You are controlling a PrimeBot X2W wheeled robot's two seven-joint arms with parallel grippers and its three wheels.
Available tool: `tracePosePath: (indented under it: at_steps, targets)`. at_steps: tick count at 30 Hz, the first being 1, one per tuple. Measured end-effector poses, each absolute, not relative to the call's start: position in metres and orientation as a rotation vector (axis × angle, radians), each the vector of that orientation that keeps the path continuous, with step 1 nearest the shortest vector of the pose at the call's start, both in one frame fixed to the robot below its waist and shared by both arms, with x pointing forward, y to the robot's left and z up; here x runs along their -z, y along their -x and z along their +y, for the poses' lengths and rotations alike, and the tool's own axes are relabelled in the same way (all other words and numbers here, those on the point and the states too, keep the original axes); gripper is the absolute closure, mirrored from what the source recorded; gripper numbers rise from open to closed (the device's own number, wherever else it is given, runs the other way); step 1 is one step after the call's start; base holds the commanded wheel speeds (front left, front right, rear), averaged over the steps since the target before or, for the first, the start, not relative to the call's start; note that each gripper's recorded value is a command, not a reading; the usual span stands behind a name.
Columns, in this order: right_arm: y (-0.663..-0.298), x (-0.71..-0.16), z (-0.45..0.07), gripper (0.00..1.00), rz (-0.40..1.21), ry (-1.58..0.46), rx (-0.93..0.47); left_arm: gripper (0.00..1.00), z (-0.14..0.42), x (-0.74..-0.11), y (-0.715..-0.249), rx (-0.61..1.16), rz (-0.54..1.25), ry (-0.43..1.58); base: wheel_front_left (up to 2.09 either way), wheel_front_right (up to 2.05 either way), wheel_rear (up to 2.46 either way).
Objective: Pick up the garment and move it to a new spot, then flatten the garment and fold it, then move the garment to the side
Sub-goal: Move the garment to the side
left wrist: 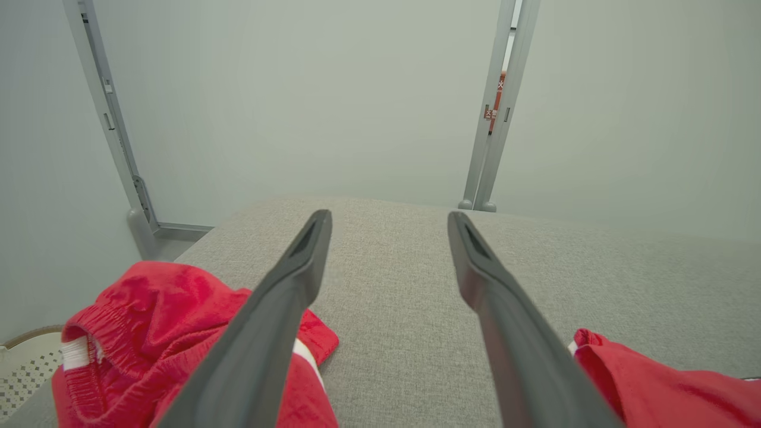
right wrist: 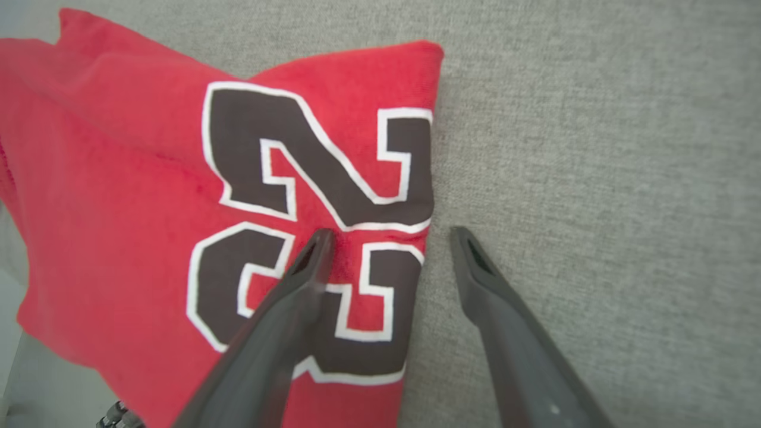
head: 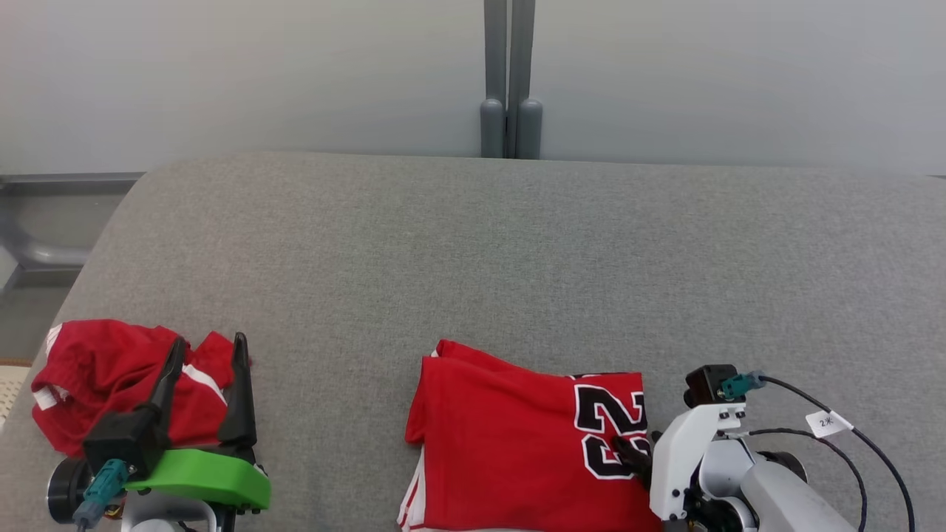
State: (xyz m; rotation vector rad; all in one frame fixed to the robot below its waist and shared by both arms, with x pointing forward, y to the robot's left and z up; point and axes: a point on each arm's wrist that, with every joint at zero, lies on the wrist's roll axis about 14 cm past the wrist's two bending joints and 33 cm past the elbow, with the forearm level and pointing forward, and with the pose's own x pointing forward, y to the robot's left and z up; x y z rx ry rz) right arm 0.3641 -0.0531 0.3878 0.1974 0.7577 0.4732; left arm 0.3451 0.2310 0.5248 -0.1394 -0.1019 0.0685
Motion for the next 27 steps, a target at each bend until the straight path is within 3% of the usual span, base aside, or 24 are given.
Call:
tracePosePath:
  at_steps: [4, 7, 19, 27]
  targets:
    - [-0.363, -0.384, -0.044, 0.0, 0.79, -0.223, -0.493, 0.0, 0.235, -0.523, -0.345, -0.078, -0.095, 0.138, 0.0, 0.0, 0.0]
    - [-0.364, -0.383, -0.041, 1.0, 0.789, -0.222, -0.507, 0.0, 0.236, -0.521, -0.345, -0.083, -0.088, 0.136, 0.0, 0.0, 0.0]
    - [-0.395, -0.425, -0.07, 1.0, 0.555, -0.198, -0.459, 0.0, 0.217, -0.527, -0.357, -0.019, -0.104, 0.138, 0.0, 0.0, 0.0]
    - [-0.405, -0.457, -0.142, 1.0, 0.452, -0.123, -0.338, 0.0, 0.15, -0.534, -0.379, 0.174, -0.114, 0.167, 0.0, 0.0, 0.0]
